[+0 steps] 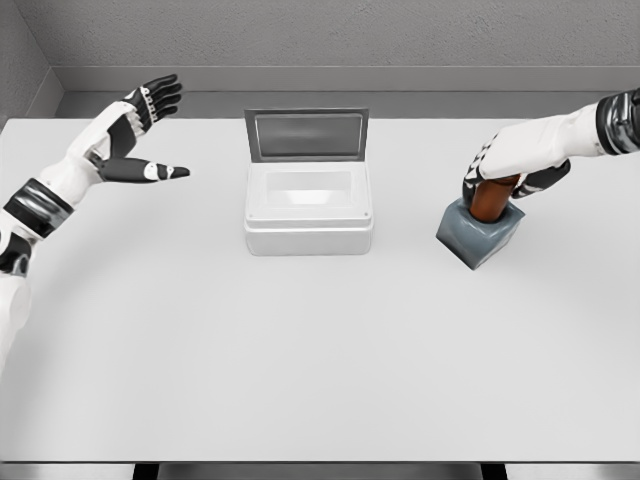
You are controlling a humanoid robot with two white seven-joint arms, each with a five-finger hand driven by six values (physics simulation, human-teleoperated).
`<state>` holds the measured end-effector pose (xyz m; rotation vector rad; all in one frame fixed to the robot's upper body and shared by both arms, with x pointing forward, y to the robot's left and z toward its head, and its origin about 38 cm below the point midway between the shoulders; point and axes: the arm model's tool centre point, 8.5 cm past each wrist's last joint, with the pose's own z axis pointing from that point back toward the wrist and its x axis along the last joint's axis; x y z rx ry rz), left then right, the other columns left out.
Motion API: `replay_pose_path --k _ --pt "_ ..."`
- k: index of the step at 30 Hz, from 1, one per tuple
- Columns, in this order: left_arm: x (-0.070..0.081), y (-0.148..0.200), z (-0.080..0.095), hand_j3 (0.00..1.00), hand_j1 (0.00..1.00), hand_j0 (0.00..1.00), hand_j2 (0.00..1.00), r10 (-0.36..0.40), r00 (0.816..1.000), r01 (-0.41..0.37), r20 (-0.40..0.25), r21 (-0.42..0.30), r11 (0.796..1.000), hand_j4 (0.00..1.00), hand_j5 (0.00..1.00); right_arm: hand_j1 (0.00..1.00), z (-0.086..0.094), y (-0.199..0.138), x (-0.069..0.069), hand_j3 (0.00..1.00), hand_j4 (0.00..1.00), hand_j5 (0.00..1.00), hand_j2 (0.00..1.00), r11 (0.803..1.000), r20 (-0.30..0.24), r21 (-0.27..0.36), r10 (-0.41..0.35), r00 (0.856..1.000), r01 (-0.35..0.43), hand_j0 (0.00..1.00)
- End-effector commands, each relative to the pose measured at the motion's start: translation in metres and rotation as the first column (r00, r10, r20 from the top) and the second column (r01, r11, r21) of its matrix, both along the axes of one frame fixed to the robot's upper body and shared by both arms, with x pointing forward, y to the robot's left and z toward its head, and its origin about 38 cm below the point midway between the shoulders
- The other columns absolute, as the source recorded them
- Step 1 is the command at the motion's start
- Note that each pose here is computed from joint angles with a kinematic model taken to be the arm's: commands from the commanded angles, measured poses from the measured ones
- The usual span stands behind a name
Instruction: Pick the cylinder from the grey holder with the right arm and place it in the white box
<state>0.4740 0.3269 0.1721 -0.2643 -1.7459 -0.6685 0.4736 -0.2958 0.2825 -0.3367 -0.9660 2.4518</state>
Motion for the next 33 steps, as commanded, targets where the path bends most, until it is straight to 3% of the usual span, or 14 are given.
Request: replay_pose_path --k 1,11,12,14,17,18,20,23,33 --pt "0.0 0.003 0.002 1.0 1.0 1.0 1.0 0.003 1.0 -0.003 0.001 0.005 1.0 1.0 1.0 0.58 -0.002 0.0 0.0 0.58 0.58 0.58 0.58 1.0 -0.005 0.0 0.001 1.0 -0.001 0.58" --pt "0.002 0.002 0.0 1.0 1.0 1.0 1.0 0.003 1.0 -0.003 -0.006 0.013 1.0 1.0 1.0 0.56 0.002 0.002 -0.001 0.56 0.56 0.56 0.56 1.0 0.001 -0.001 0.008 1.0 -0.008 0.56" --pt "0.002 -0.002 0.0 0.79 0.79 0.79 0.79 -0.002 1.0 0.002 -0.005 0.006 1.0 0.79 0.79 0.56 0.001 0.001 -0.001 0.56 0.56 0.56 0.56 1.0 0.0 -0.002 0.005 1.0 -0.005 0.56" --pt "0.004 -0.003 -0.002 0.7 0.7 0.7 0.7 0.001 1.0 -0.001 -0.009 0.0 1.0 0.7 0.7 0.56 0.002 -0.001 -0.001 0.56 0.56 0.56 0.56 1.0 0.002 -0.003 0.002 1.0 -0.002 0.56" --pt "0.019 0.001 -0.004 0.59 0.59 0.59 0.59 0.028 0.999 -0.029 -0.036 -0.018 0.999 0.59 0.59 0.55 0.008 -0.001 0.0 0.55 0.55 0.55 0.55 1.0 0.014 -0.003 0.003 1.0 -0.003 0.55" --pt "0.021 -0.003 -0.012 0.59 0.59 0.59 0.59 0.031 0.998 -0.032 -0.055 -0.024 0.999 0.59 0.59 0.55 0.009 0.0 0.0 0.55 0.55 0.55 0.55 1.0 0.015 -0.003 0.005 1.0 -0.005 0.55" --pt "0.033 -0.005 -0.001 0.6 0.6 0.6 0.6 0.038 0.998 -0.039 -0.045 -0.01 0.999 0.6 0.6 0.55 0.013 0.0 0.001 0.55 0.55 0.55 0.55 1.0 0.025 -0.005 0.006 1.0 -0.006 0.55" --pt "0.04 -0.018 -0.014 0.61 0.61 0.61 0.61 0.031 0.996 -0.034 -0.085 -0.03 0.999 0.61 0.61 0.55 0.019 0.001 0.002 0.55 0.55 0.55 0.55 1.0 0.038 -0.004 0.009 0.999 -0.008 0.55" --pt "0.062 -0.039 -0.007 0.61 0.61 0.61 0.61 0.026 0.995 -0.029 -0.1 -0.037 0.999 0.61 0.61 0.53 0.035 0.012 0.004 0.53 0.53 0.53 0.53 0.999 0.071 -0.002 0.034 0.997 -0.034 0.53"
